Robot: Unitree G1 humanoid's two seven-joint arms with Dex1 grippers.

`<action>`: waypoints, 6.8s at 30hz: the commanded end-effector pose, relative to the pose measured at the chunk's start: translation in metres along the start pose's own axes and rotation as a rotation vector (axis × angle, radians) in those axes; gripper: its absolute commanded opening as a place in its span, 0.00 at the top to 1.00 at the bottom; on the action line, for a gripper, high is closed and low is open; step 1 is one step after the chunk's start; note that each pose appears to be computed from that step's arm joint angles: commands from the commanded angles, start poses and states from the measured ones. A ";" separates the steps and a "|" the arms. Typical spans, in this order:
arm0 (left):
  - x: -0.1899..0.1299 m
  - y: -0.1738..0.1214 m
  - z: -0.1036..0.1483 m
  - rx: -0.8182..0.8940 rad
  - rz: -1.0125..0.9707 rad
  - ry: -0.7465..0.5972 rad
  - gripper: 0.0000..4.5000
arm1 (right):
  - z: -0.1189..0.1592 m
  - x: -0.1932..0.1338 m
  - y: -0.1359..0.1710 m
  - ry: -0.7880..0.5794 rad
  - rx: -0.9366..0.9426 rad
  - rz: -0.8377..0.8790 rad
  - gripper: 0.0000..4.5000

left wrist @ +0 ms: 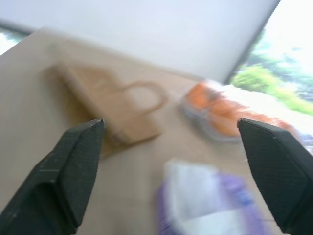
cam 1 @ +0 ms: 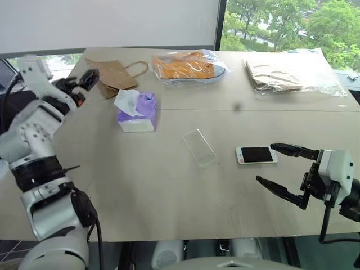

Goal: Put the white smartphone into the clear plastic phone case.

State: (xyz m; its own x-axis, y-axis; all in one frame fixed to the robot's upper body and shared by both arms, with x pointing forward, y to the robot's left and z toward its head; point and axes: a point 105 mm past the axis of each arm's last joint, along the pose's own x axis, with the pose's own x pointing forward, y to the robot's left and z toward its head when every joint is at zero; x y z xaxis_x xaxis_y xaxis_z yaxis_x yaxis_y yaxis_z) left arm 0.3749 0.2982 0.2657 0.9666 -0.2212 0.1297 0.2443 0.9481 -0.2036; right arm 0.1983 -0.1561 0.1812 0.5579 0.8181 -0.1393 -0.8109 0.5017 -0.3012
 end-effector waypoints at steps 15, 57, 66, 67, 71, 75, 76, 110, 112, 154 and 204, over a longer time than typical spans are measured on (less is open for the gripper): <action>0.006 -0.148 -0.130 0.811 -1.415 0.655 0.02 | 0.014 -0.008 0.020 -0.001 -0.024 -0.097 0.00; -0.049 -0.202 -0.186 0.613 -1.194 0.814 0.98 | -0.019 -0.019 -0.005 0.206 0.048 0.005 0.00; -0.049 -0.194 -0.196 0.640 -1.191 0.819 0.98 | -0.024 -0.018 -0.027 0.251 0.036 0.101 0.00; -0.049 -0.193 -0.197 0.646 -1.193 0.818 0.98 | -0.024 -0.018 -0.028 0.251 0.027 0.108 0.00; -0.047 -0.195 -0.196 0.645 -1.203 0.804 0.98 | -0.018 -0.016 -0.037 0.221 -0.025 0.090 0.00; -0.038 -0.208 -0.197 0.666 -1.230 0.741 0.98 | -0.016 -0.014 -0.040 0.209 -0.039 0.088 0.00; -0.036 -0.211 -0.197 0.687 -1.245 0.729 0.98 | -0.017 -0.013 -0.040 0.210 -0.042 0.089 0.00; -0.079 -0.205 -0.135 0.255 -1.159 0.452 0.03 | -0.049 0.024 -0.061 0.451 -0.062 0.203 0.00; -0.082 -0.204 -0.128 0.216 -1.108 0.354 0.03 | -0.057 0.026 -0.066 0.490 -0.074 0.229 0.00; -0.127 -0.186 -0.137 0.170 -1.023 0.349 0.00 | -0.107 0.047 -0.105 0.753 -0.168 0.432 0.36; -0.103 -0.127 -0.191 0.279 -0.881 0.447 0.00 | -0.041 0.143 -0.025 0.758 -0.446 0.460 0.01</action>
State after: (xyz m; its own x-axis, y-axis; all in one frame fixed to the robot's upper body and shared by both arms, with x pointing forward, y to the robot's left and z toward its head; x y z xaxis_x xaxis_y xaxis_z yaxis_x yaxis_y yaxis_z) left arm 0.2578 0.1592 0.0872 0.4141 -0.8664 -0.2790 0.9024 0.4308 0.0014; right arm 0.3104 -0.0691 0.1256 0.2952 0.4216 -0.8574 -0.9302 -0.0781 -0.3587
